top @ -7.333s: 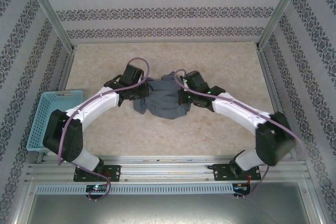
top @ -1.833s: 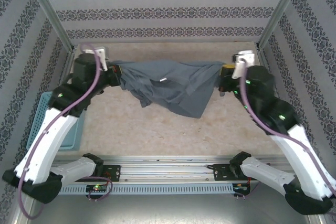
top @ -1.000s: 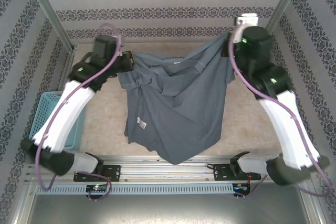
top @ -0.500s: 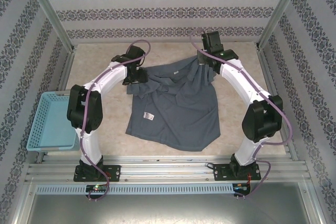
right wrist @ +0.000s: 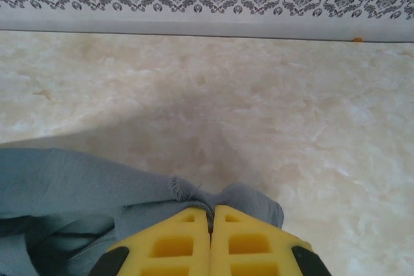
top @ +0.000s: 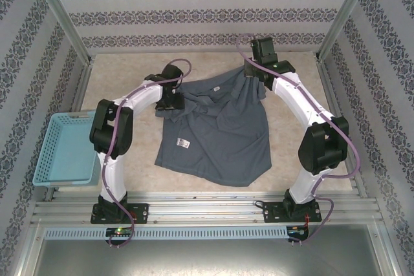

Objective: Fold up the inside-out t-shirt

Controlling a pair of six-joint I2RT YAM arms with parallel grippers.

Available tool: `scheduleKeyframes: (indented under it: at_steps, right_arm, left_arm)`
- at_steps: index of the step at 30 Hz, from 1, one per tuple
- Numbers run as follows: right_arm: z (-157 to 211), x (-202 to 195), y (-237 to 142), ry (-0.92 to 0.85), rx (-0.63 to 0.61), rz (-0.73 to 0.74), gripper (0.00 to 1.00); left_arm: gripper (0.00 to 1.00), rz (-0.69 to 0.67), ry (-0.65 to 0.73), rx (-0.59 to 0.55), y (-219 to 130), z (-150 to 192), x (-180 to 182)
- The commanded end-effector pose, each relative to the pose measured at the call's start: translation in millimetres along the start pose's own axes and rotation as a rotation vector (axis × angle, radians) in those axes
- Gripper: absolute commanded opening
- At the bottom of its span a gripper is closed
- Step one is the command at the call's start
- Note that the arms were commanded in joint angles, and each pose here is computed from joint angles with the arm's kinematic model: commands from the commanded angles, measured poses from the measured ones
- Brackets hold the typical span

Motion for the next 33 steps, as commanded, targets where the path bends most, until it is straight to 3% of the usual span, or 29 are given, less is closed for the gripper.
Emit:
scheduleKeyframes:
  at_steps: [1,9,25,29,33]
  right_arm:
    - [3,-4,4,0.025,-0.001,-0.002,0.0]
    - [8,-11,2,0.023,0.001,0.009,0.0]
    - [0,-28,-3,0.057,-0.009,0.025,0.0]
    - [-2,-28,-7,0.058,-0.016,0.028,0.0]
    - [-11,-36,-20,0.05,-0.047,0.062,0.0]
  left_arm:
    - [0.58,0.025,0.025,-0.095,-8,-34,-10]
    - [0.49,-0.127,0.026,-0.064,9,-51,14]
    - [0.4,-0.214,-0.001,-0.008,7,-14,41]
    - [0.24,-0.209,-0.003,-0.012,5,-14,41]
    - [0.05,-0.219,0.002,-0.066,-22,-20,44]
Point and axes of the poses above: each hand's point on the last joint's axis, 136 mm out from that joint toward the fingers, its own y axis out along the fingers, its own x axis along the line the jaws close on, z = x × y, the point moved 1 cm from there along -y, back along the fingers, and after that the axes turned 15 degrees about y, right-handed, at the moved point
